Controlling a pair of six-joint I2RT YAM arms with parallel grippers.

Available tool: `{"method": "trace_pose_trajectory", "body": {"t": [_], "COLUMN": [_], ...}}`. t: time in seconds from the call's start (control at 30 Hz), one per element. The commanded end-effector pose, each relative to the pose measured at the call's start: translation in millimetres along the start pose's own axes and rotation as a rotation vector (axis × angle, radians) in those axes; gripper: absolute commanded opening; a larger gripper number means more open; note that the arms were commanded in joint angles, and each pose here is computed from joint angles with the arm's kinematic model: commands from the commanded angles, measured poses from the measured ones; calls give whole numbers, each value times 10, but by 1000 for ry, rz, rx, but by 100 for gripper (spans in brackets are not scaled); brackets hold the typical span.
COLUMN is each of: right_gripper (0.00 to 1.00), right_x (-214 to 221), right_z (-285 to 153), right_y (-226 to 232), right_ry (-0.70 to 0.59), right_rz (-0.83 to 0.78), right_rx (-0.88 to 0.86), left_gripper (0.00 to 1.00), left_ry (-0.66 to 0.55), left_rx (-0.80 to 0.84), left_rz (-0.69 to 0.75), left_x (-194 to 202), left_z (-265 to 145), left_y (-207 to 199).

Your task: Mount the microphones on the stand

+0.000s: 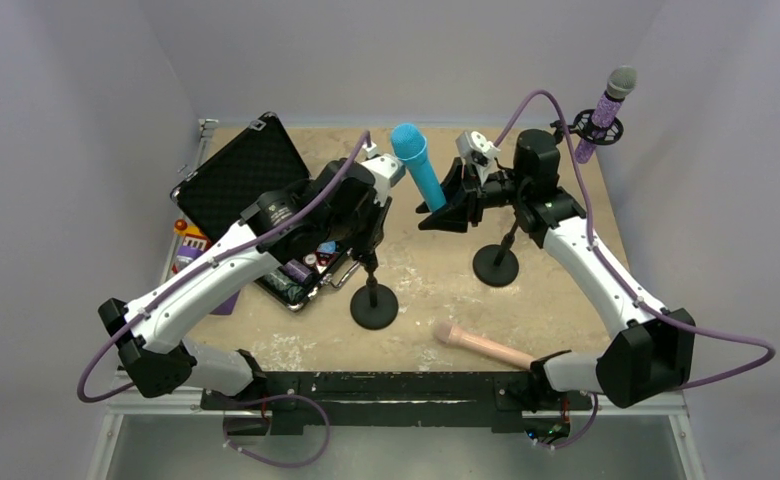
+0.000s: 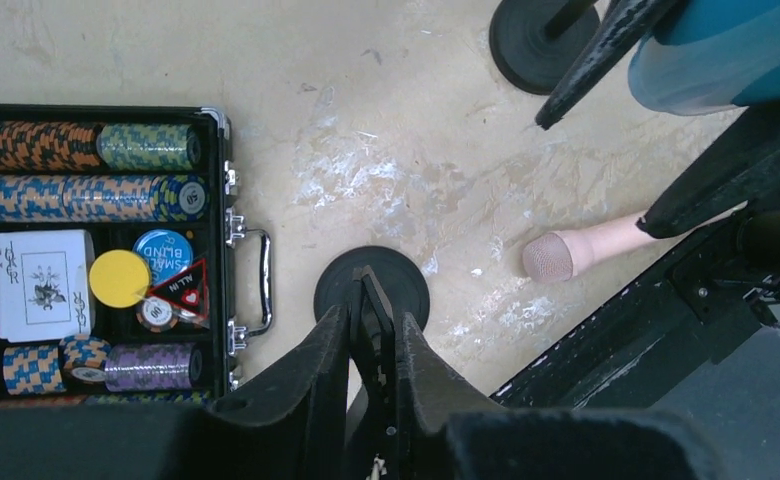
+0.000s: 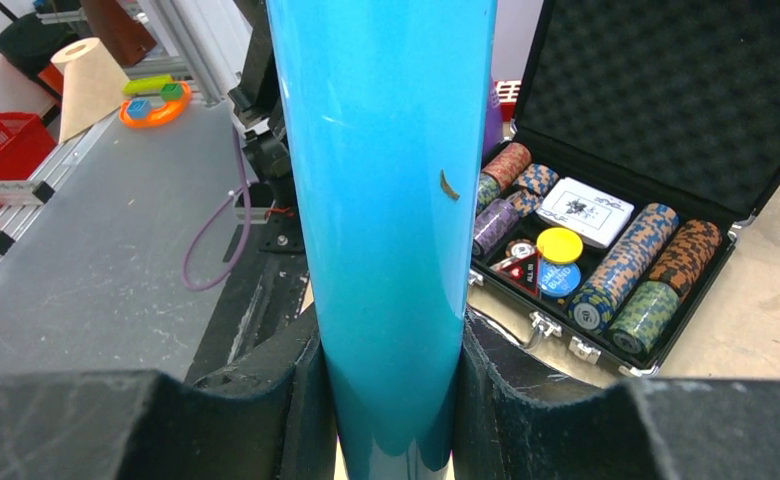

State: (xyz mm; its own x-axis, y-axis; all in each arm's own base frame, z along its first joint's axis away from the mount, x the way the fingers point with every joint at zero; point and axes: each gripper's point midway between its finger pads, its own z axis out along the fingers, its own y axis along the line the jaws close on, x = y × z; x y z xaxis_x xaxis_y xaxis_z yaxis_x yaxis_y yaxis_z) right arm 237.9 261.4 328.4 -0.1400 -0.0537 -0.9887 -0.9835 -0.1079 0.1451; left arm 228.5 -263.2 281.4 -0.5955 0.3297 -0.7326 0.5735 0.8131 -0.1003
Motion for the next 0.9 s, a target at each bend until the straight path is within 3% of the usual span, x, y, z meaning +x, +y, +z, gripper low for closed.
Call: {"method": "trace_pose_trajectory", "body": {"t": [0.0,0.03,0.3,0.57,0.8,0.87], "right_gripper": [0,0,0,0,0,0], "right_x": [-139,-143,-134,-9,118,134], "right_z": [-43,-50,-113,-111,-123,-134], "right_y": [115,118,158,131,56,45], "right_ry": [-19,-20,-22,-20,-18,-19], "right_rz": [-63,-66,-102,-132,-124,-124], "right_rx": [-19,-18,-30,-44,-49,-48], "left_gripper": [9,0,0,3,71,82], "left_ry": [4,-18,-290,-253,-290,-304], "left_rx": [104,134,474,551,487,457], "left_rz": [87,133,636,701,633,610], "left_x": [-65,-113,-451,-475,-552,-612], "left_z": [-65,-73,-247,-150,-92,-96], "left_y": [-158,-197,-611,-524,-464,-428]}}
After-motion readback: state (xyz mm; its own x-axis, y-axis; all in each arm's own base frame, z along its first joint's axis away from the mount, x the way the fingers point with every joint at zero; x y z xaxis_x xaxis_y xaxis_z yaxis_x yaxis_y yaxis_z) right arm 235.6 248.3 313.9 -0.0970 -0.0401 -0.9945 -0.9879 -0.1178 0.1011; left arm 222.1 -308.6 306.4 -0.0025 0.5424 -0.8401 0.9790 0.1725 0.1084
